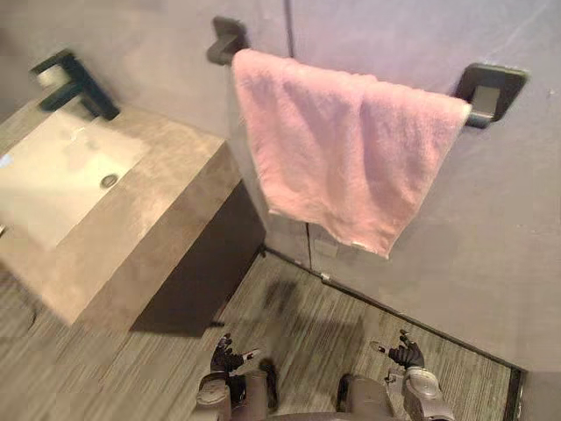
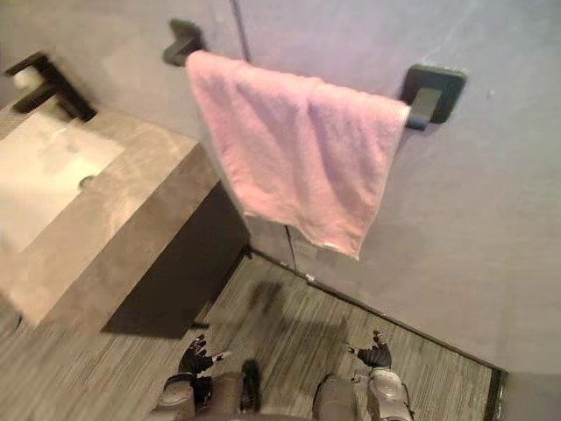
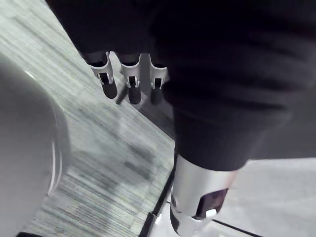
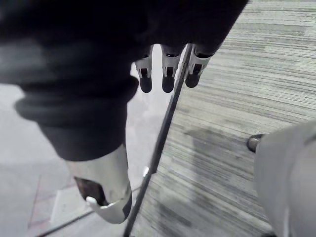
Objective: Organize washtable
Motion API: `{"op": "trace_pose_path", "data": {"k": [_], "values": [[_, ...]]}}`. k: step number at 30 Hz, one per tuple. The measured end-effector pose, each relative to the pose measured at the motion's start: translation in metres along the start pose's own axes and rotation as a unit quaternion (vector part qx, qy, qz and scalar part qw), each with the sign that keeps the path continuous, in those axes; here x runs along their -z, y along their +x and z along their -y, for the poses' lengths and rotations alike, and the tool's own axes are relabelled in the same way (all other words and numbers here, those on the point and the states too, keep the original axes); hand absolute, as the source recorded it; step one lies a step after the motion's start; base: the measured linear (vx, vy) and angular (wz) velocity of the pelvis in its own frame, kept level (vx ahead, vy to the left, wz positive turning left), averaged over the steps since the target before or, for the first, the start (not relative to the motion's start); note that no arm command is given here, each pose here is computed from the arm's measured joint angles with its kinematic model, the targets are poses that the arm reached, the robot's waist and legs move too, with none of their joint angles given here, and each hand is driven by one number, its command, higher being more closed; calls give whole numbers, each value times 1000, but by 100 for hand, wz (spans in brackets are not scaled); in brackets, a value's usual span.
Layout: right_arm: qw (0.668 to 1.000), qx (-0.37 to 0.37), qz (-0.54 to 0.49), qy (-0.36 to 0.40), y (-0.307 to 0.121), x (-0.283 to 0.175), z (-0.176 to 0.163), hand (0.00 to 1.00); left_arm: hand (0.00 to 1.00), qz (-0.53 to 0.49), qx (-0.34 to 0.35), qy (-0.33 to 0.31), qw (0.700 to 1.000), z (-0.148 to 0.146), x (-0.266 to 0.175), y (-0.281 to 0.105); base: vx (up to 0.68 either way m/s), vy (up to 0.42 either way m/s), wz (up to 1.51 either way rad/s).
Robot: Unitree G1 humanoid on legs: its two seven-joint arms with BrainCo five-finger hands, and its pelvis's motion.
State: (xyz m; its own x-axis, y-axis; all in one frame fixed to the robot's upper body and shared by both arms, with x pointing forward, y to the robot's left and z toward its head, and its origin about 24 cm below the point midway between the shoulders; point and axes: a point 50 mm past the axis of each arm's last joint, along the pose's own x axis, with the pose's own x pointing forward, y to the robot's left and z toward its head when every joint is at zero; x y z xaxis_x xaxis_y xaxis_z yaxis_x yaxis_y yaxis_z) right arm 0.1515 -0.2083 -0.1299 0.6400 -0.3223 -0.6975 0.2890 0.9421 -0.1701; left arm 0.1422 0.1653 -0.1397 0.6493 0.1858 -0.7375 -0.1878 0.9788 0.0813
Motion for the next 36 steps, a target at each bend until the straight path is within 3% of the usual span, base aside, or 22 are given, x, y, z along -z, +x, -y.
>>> {"op": "trace_pose_path", "data": {"k": [10, 20, 31, 36], "values": [[1000, 10, -12, 24, 2, 2, 0, 0, 0, -44, 5, 46, 998, -9, 23, -5, -212, 73, 95], [999, -3, -49, -13, -2, 18, -3, 0, 0, -69, -19, 24, 997, -21, 37, -11, -94, 3, 21], [998, -14, -59, -3, -11, 29, -14, 0, 0, -51, -81, -80, 992, -39, 28, -9, 16, -84, 112], [999, -25, -9, 20, -6, 0, -28, 0, 0, -25, -102, -136, 985, -48, 13, -4, 93, 85, 99]]}}
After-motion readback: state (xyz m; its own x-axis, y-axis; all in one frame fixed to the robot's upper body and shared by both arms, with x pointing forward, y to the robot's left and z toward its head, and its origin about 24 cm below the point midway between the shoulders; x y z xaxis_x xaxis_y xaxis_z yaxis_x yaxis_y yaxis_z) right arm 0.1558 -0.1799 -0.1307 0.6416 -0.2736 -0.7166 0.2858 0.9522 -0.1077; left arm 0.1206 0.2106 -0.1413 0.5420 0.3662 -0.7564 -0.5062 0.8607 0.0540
